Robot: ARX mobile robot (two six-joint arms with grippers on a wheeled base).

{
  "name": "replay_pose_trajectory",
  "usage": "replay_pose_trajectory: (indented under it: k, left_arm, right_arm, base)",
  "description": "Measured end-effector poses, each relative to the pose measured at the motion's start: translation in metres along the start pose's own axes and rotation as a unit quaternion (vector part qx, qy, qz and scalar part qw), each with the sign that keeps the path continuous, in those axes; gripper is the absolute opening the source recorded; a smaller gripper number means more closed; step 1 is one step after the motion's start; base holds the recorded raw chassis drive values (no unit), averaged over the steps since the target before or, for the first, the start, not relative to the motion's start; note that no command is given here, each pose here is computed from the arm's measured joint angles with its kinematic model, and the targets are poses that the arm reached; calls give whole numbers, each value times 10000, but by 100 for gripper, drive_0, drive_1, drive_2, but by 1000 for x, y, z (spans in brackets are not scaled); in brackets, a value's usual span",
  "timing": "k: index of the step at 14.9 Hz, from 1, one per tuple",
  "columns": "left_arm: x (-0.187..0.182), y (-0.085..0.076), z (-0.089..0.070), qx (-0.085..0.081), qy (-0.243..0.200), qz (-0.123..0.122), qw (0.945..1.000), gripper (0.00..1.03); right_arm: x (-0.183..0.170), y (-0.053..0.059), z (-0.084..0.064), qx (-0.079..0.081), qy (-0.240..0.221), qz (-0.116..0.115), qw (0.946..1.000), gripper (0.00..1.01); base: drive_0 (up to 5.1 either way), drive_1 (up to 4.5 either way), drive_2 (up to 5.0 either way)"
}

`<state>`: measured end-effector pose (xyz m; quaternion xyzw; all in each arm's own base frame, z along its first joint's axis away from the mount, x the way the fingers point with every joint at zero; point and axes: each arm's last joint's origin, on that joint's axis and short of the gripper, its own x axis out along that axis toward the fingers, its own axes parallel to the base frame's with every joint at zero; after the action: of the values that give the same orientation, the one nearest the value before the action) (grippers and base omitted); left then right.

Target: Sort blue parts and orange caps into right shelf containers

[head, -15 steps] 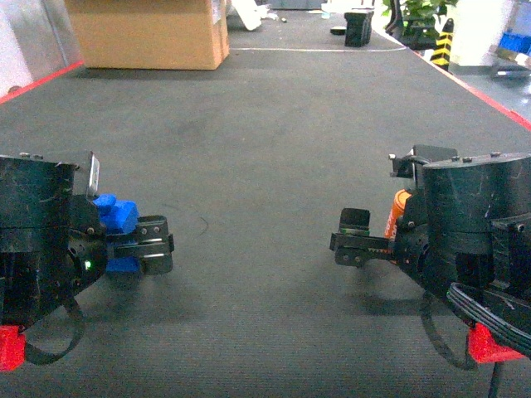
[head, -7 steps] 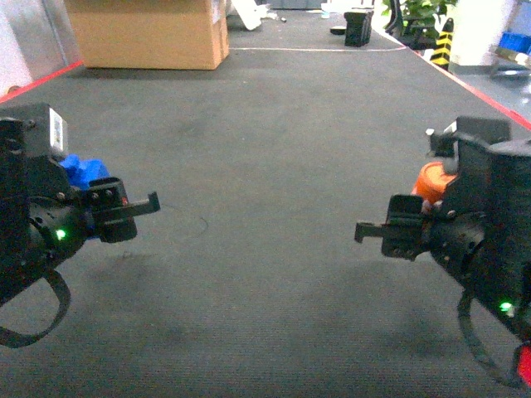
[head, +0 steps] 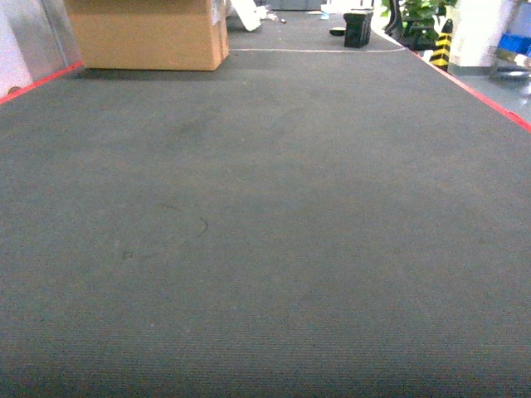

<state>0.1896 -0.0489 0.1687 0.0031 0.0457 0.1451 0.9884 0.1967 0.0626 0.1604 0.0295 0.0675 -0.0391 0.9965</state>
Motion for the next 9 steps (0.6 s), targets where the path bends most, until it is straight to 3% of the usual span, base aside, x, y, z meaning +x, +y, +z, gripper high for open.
replay_pose_trajectory:
  k: [1,2,4,5,6,7,8,9]
  left_arm:
    - [-22,16,11,-62,-180,237,9995,43]
    - [-37,27,25,-268,-451,316,9981,43]
    - [-52,36,45,-600,-863,210,9942,43]
    - [-51,35,42,-495,-736,141,9960,43]
    - [-49,41,35,-121,-373,-561,9977,43]
    - [-51,45,30,-99,-353,-945,9949,43]
    - [-53,49,27,-121,-432,-1262,9910,43]
    - [-55,50,25,-127,-471,-1424,9886,43]
  right_arm:
    - [-26,-14,8,2,-193,-249,9995,46]
    - [-42,-20,21,117,-518,-382,9979,45]
    - [-56,-20,44,377,-1116,-418,9922,45]
    - [-54,-19,41,303,-995,-437,9936,45]
    - [-53,-22,37,36,-719,-202,9972,45]
    - [-56,-28,33,-142,-598,105,9981,45]
    - [-60,-35,30,-180,-633,261,9975,45]
    - [-62,-39,28,-179,-672,339,9970,45]
  base:
    - [0,0,0]
    - [0,0,0]
    - [0,0,0]
    - [0,0,0]
    - [0,0,0]
    - [0,0,0]
    - [0,0,0]
    - [0,0,0]
